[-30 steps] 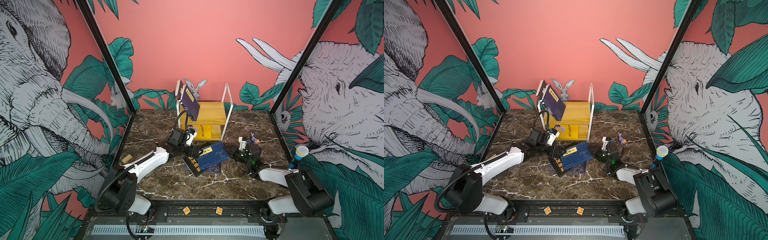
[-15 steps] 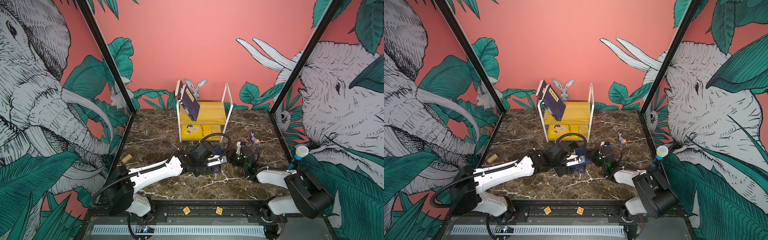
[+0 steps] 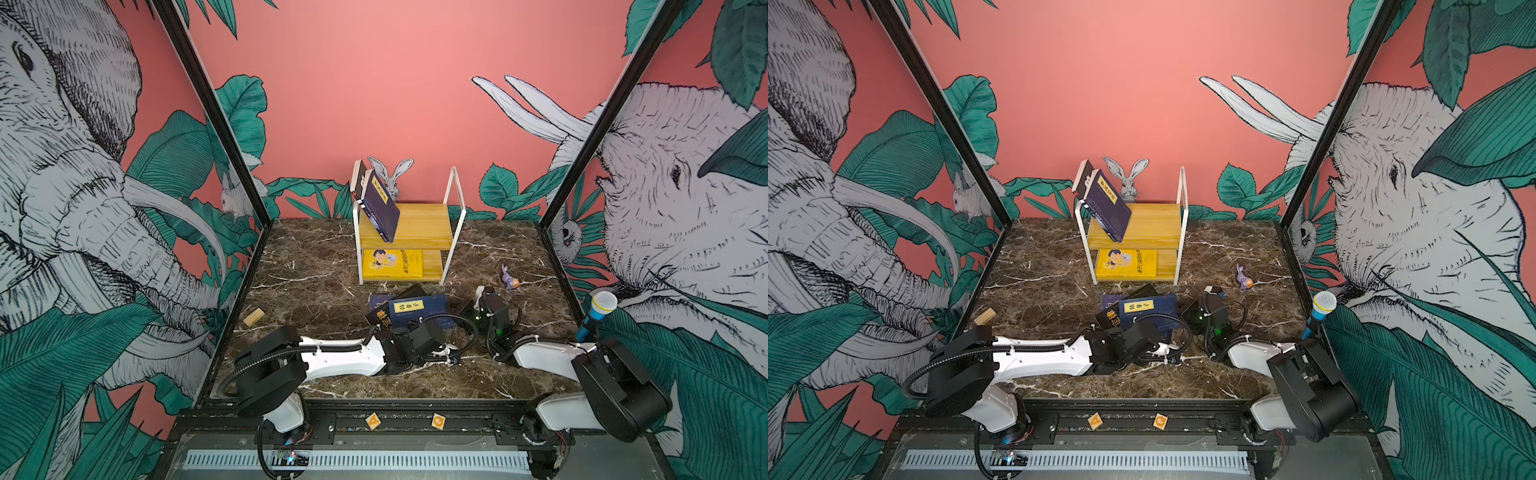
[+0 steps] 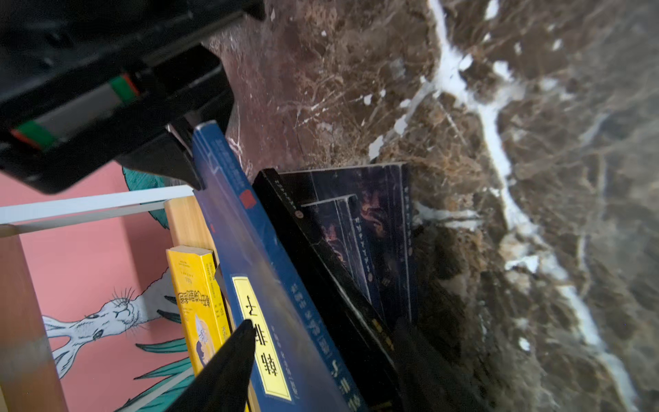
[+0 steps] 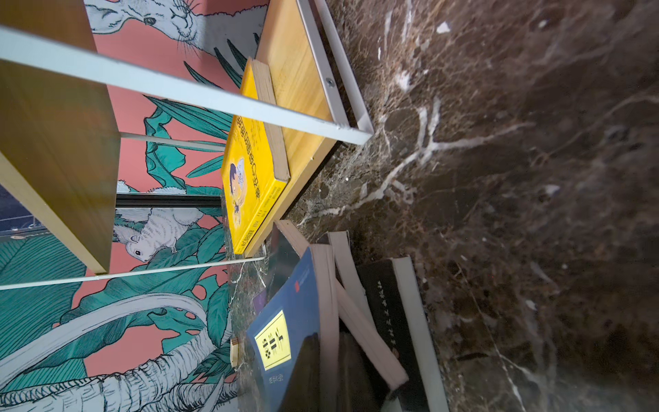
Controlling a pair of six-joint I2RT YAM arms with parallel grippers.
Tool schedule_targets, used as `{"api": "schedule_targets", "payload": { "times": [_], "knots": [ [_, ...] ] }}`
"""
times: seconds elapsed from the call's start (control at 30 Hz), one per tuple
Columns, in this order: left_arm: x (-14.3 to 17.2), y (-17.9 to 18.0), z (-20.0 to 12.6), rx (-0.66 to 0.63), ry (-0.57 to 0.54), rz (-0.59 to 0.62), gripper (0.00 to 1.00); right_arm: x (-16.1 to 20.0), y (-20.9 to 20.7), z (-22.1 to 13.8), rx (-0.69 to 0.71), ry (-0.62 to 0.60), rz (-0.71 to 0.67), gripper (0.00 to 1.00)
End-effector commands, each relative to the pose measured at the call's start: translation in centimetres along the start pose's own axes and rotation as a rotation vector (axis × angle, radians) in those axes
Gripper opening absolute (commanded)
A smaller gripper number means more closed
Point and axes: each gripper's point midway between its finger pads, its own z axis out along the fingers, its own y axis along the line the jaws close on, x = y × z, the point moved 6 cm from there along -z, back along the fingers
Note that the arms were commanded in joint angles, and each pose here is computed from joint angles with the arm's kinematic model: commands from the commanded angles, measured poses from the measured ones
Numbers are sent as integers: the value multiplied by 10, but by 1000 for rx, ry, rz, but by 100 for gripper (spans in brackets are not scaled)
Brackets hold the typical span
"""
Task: Stacking books/files
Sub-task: Place the book at the bookshelf.
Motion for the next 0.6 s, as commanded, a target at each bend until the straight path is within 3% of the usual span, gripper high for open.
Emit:
{"api": "schedule_targets", "payload": {
  "times": [0.0,0.27,0.57],
  "knots": [
    [-2,7,3,-65,-2,13,58,-3,4,-3,-31,-39,76,0],
    [-5,1,18,-116,-11,48,47,-3,9,0,-60,-31,81,0],
    [-6,-3,35,-182,4,122,46,-2,12,-1,-82,-9,79,0]
  ]
}}
